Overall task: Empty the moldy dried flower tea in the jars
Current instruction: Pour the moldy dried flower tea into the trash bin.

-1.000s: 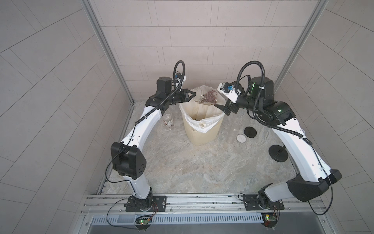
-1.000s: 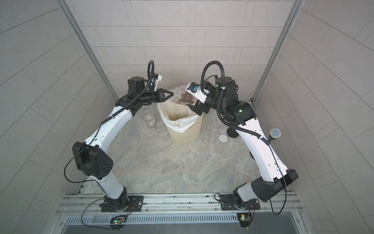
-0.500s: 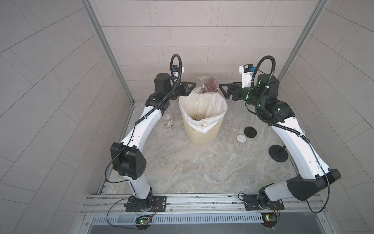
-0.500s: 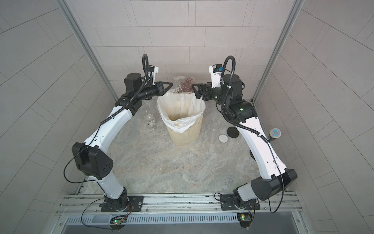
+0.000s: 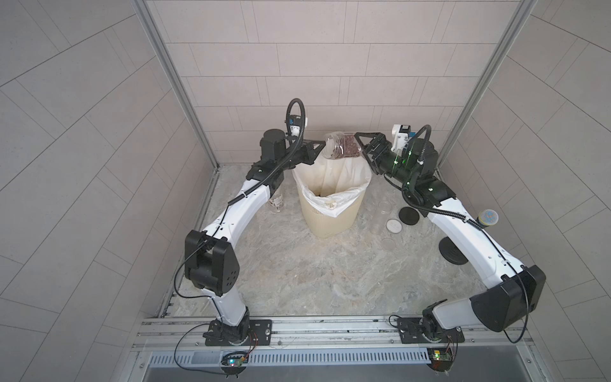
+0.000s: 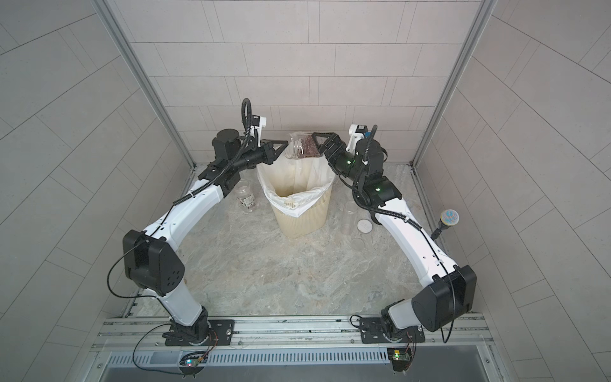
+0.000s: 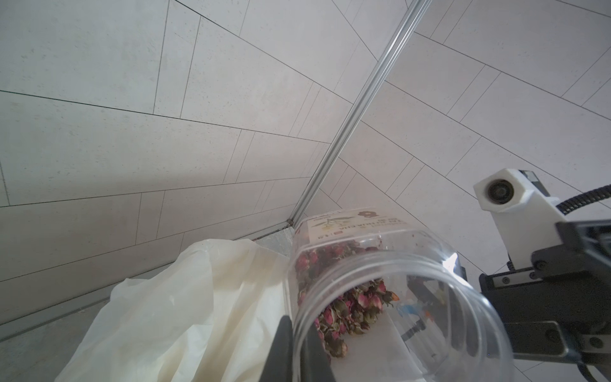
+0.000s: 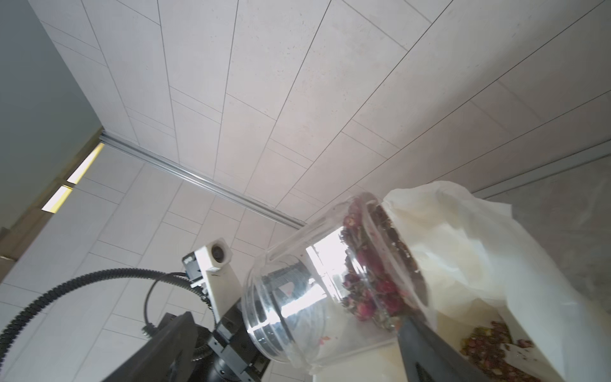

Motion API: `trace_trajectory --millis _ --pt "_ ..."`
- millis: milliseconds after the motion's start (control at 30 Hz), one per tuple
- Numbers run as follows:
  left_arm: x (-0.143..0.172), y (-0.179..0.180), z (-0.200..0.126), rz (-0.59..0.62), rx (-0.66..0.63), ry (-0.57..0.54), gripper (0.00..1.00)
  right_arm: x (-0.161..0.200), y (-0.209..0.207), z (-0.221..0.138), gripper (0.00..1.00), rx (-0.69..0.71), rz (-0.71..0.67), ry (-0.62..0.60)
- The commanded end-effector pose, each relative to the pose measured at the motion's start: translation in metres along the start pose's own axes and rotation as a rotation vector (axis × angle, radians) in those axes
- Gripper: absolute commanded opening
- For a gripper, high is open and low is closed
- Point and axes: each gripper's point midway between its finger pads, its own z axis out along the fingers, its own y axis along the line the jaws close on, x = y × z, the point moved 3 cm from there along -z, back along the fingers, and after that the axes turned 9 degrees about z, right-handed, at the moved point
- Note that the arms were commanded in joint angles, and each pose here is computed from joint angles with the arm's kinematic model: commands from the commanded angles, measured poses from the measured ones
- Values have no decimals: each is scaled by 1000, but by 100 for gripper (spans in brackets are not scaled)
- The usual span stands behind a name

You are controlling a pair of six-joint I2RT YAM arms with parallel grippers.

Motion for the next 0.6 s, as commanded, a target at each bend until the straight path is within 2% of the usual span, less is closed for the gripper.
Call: trace_trajectory --millis 0,100,267,567 --pt "-36 -22 -14 134 11 -131 0 3 12 9 99 -101 149 29" --pt "-34 -22 -14 180 -22 -137 0 6 14 11 98 -115 175 46" --pt "-38 -18 -21 222 -87 -158 0 4 7 2 98 -69 155 9" --pt "-46 -20 -20 245 -78 -202 0 8 16 6 98 -105 164 35"
